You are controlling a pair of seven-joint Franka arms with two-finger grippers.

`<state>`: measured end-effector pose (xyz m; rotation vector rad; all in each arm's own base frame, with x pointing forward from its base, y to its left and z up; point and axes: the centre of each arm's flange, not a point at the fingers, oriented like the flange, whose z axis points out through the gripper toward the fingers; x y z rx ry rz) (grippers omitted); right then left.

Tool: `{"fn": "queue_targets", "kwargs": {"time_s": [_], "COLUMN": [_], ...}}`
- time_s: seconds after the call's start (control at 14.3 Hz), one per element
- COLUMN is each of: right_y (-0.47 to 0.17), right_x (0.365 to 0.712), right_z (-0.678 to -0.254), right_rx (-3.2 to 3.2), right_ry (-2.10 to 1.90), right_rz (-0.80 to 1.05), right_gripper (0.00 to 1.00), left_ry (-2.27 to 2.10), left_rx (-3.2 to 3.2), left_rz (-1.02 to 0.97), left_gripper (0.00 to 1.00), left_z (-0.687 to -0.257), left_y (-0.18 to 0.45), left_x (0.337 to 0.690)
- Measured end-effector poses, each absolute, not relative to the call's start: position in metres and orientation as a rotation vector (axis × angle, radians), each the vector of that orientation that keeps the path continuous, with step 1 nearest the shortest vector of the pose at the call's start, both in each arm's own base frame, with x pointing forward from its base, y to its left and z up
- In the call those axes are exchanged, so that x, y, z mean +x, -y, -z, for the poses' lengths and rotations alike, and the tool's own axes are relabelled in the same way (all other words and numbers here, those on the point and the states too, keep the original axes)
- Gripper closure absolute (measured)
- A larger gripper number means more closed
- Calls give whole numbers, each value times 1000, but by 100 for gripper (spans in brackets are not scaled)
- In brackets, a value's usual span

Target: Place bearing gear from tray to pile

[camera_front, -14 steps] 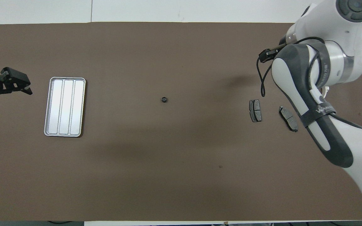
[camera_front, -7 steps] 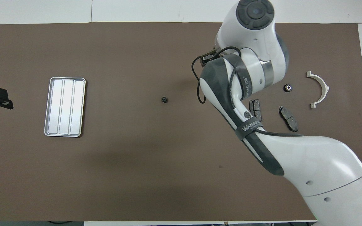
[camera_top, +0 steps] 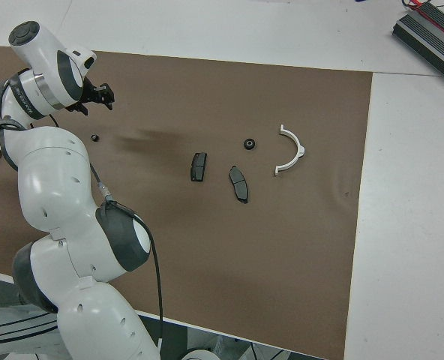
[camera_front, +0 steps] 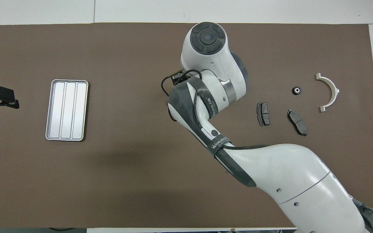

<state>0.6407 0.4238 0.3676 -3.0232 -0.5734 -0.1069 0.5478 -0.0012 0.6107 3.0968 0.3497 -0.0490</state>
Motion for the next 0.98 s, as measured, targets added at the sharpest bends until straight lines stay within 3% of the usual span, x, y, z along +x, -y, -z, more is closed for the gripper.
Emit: {"fn": "queue_targets", "kwargs": {"time_s": [0.28,0.35,0.98], "right_y": [-437,-440,-460], "right_x": [636,635,624], "right_z": [-352,-345,-325], "right_rx": [-3017,-3016,-3012], "right_ry": [575,580,597], "right_rz": [106,101,96], "right_gripper": [20,29,30], "left_ry": [-329,-329,-306], "left_rx": [3100,3100,3101], "left_rz": [74,74,72], "left_gripper": [0,0,0], "left_z": [-602,-602,-602], "left_y": [6,6,13], "left_x": [552,552,552]}}
